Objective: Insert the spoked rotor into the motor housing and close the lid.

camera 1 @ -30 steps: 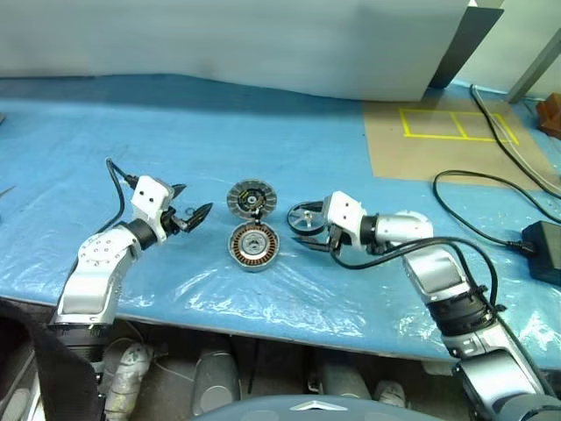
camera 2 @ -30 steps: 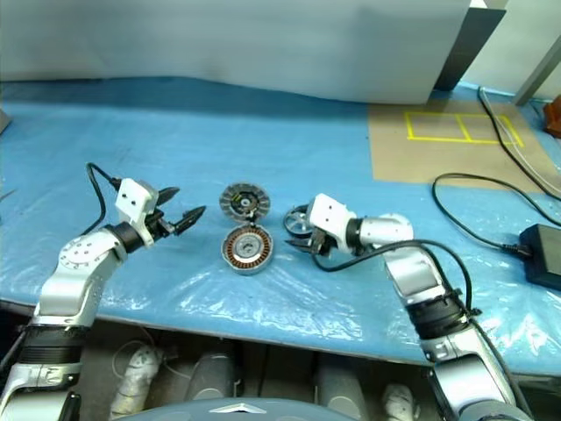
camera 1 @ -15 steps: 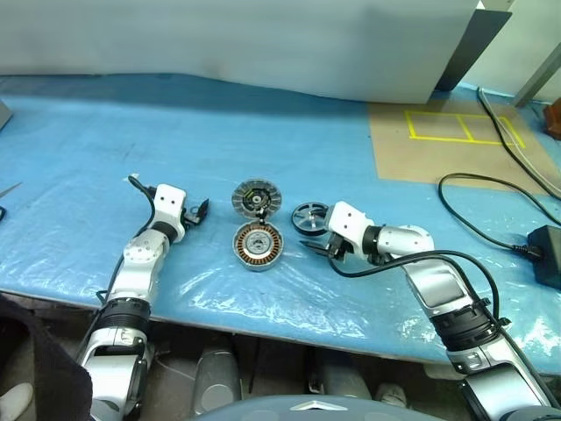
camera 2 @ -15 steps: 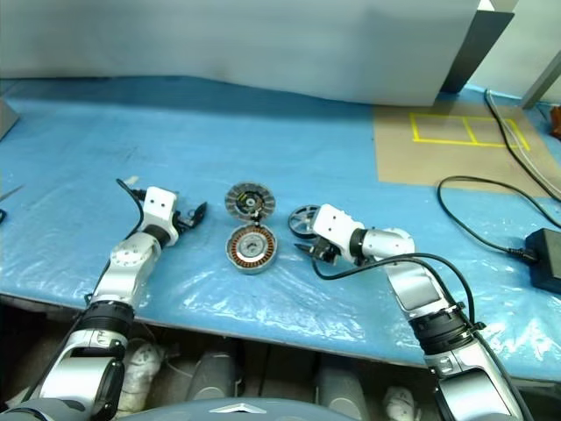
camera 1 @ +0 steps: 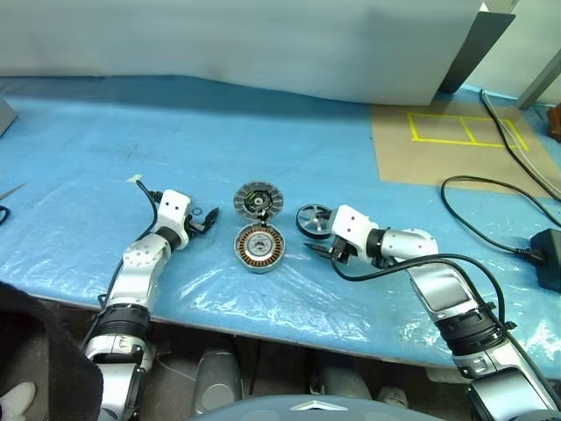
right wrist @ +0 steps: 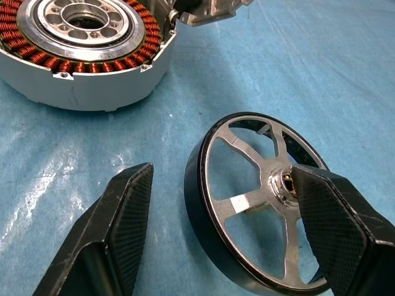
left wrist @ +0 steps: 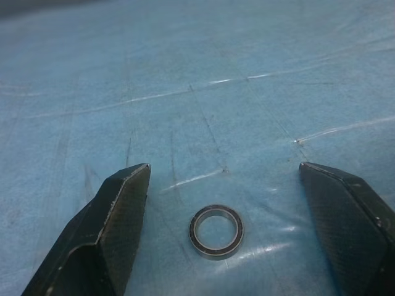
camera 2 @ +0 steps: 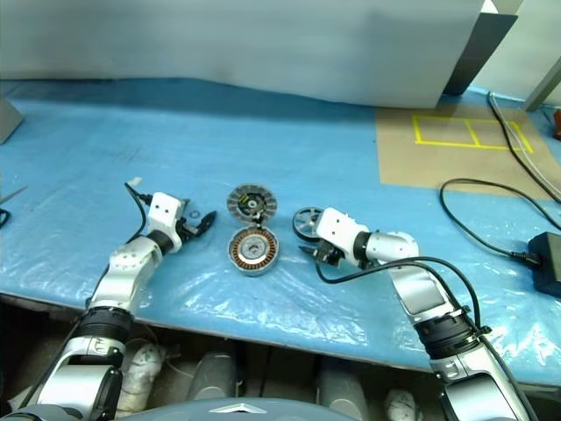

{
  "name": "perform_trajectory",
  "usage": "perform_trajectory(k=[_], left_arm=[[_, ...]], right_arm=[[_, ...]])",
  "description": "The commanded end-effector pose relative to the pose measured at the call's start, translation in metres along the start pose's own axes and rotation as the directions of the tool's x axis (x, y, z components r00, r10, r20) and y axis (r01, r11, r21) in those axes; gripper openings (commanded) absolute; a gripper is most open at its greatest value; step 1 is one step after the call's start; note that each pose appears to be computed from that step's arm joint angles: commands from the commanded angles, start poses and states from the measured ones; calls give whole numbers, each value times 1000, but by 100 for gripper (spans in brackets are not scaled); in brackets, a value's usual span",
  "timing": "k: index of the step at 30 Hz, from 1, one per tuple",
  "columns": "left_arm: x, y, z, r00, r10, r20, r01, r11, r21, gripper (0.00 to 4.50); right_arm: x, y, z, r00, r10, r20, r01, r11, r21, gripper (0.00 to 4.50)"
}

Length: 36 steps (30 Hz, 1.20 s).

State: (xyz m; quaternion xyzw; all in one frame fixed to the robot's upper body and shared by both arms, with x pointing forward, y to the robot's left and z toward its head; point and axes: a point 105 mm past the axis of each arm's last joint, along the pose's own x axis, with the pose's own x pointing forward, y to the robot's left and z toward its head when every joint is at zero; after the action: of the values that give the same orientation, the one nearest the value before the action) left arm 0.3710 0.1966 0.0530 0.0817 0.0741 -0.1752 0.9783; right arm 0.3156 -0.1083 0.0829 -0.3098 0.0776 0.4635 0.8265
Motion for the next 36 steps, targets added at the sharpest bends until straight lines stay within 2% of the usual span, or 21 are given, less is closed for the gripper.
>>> perform_trajectory(k=[1,10,13,21,28,31,34,36], left_arm=[[-11,-4,-35,988,-18,-152,21,1000,14,408],[-23,-14,-54,968,-55,-245,53,998,-14,408],[-26,-18,-56,963,-83,-255,79,997,-25,346],[-28,-25,-68,945,-103,-310,88,994,-62,77],[-29,-24,-66,946,-128,-299,108,991,-81,67],[-33,-43,-38,951,-279,-136,265,958,-112,67],[-45,-55,-6,917,-399,20,399,910,-113,67],[-52,-54,19,902,-417,111,426,902,-68,67]], right_arm=[[-2,1,5,1000,-2,14,2,1000,-27,369],[-1,2,5,1000,5,6,-5,1000,-30,369],[-1,2,5,1000,7,5,-7,999,-31,371],[-1,2,4,1000,4,-2,-4,999,-34,371],[-1,4,2,1000,3,-12,-3,999,-37,371],[-2,4,2,1000,-1,-12,1,999,-34,371],[-4,2,2,1000,-4,-7,4,1000,-27,371],[-7,1,1,1000,-7,-11,7,1000,-23,371]])
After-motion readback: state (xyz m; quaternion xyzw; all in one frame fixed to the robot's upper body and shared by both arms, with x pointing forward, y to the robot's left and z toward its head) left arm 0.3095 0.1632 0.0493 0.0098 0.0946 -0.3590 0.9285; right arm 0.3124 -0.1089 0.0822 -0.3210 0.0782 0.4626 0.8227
